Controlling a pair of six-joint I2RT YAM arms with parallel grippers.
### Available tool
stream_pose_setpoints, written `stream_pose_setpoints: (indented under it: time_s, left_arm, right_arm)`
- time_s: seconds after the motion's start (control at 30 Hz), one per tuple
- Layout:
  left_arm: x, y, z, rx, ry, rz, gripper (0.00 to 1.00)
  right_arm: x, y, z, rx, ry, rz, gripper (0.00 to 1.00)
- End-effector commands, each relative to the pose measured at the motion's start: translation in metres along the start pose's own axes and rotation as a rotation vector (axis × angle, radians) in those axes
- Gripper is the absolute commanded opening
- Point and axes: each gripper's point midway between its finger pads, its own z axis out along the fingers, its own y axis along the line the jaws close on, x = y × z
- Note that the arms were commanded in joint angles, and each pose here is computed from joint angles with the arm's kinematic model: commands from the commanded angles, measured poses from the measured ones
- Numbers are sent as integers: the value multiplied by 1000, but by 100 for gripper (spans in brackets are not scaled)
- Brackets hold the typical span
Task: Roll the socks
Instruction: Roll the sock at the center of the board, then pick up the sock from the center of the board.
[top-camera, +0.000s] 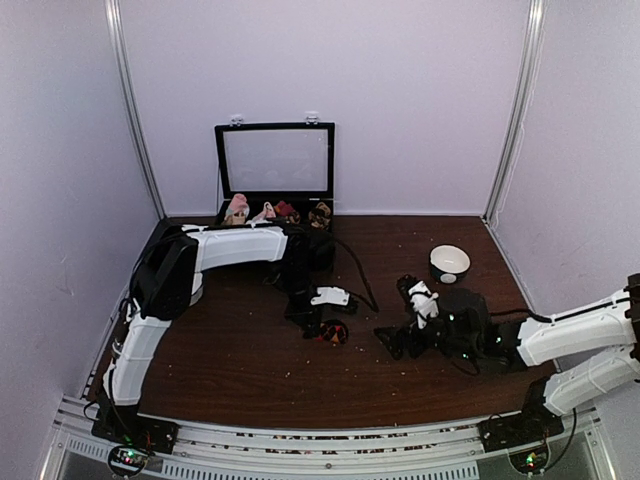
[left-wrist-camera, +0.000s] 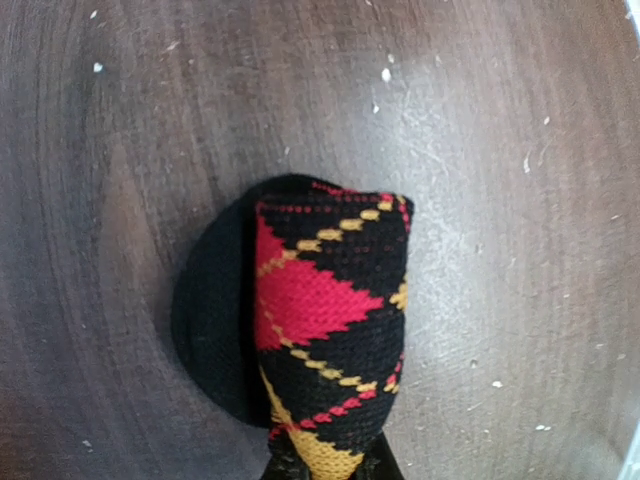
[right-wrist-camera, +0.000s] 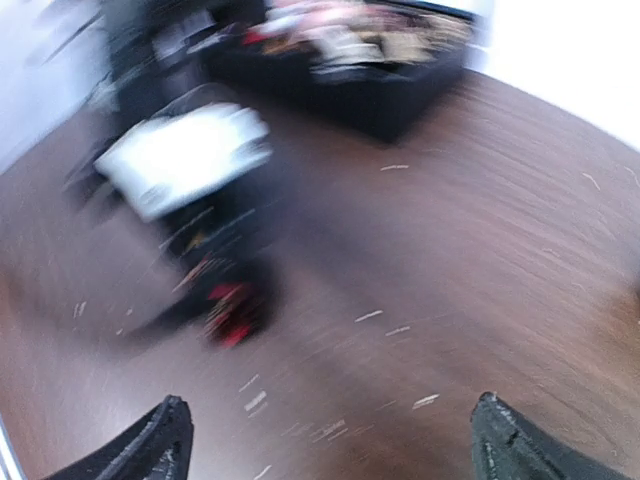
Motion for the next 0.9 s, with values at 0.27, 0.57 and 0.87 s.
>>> stream_pose_setpoints:
  time_s: [0.27,0.57,0.87]
  left_arm:
    - [82,-82,66,488,289,-265,0]
    - [93,-67,78,437,365,-283,0]
    - [91,-53,81,405,387,-274,0]
  right_arm:
    - [49,111,-9,-150,52,-780,77]
    - [49,146,51,-190,74,-1070,61]
    - [64,147,86,-206,156,-1151,50]
